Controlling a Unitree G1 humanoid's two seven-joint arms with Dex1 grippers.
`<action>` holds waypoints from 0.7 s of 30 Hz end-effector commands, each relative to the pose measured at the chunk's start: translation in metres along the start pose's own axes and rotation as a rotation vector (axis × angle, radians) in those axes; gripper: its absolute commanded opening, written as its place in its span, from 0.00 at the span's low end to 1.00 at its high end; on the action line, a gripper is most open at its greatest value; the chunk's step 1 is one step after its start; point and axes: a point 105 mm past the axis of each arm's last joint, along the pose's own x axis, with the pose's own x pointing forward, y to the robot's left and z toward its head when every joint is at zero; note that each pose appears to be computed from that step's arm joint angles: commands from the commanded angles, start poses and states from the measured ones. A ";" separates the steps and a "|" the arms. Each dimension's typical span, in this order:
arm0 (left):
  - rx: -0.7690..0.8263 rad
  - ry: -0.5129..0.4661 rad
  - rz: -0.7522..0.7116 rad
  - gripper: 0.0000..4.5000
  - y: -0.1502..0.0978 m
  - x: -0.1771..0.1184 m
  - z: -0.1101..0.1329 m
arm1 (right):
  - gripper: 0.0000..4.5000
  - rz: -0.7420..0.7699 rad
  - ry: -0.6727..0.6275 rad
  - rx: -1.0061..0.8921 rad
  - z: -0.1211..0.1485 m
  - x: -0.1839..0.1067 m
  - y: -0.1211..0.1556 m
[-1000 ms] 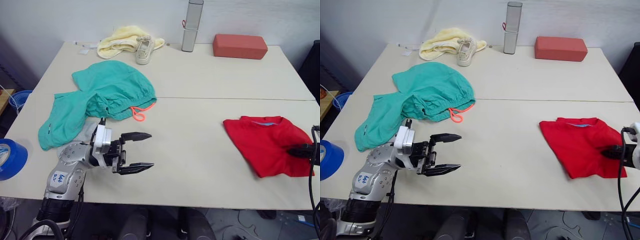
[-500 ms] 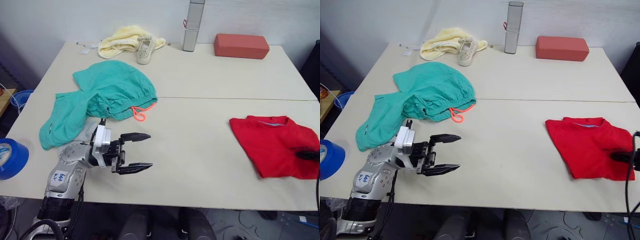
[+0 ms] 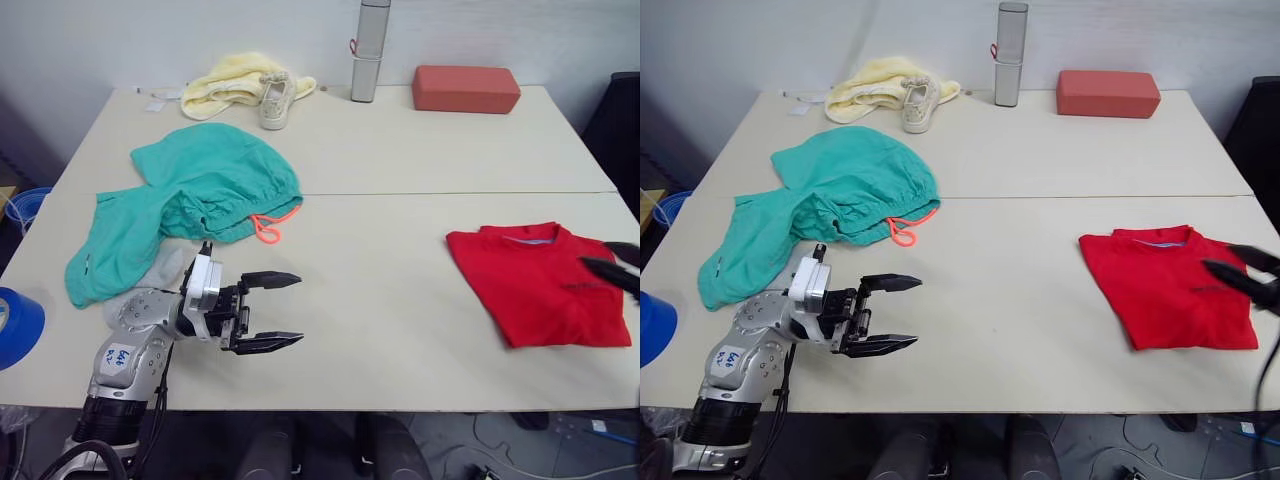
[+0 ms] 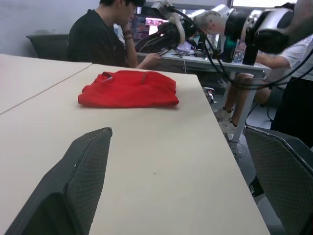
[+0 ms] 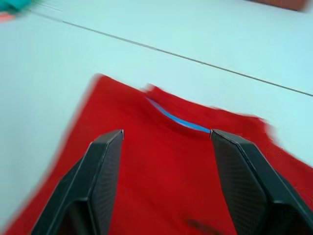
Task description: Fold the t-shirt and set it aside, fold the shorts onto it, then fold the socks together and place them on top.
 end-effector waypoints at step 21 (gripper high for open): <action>0.005 0.238 1.219 1.00 -0.072 -0.233 -0.005 | 0.99 0.254 -0.402 -0.298 -0.013 0.002 0.131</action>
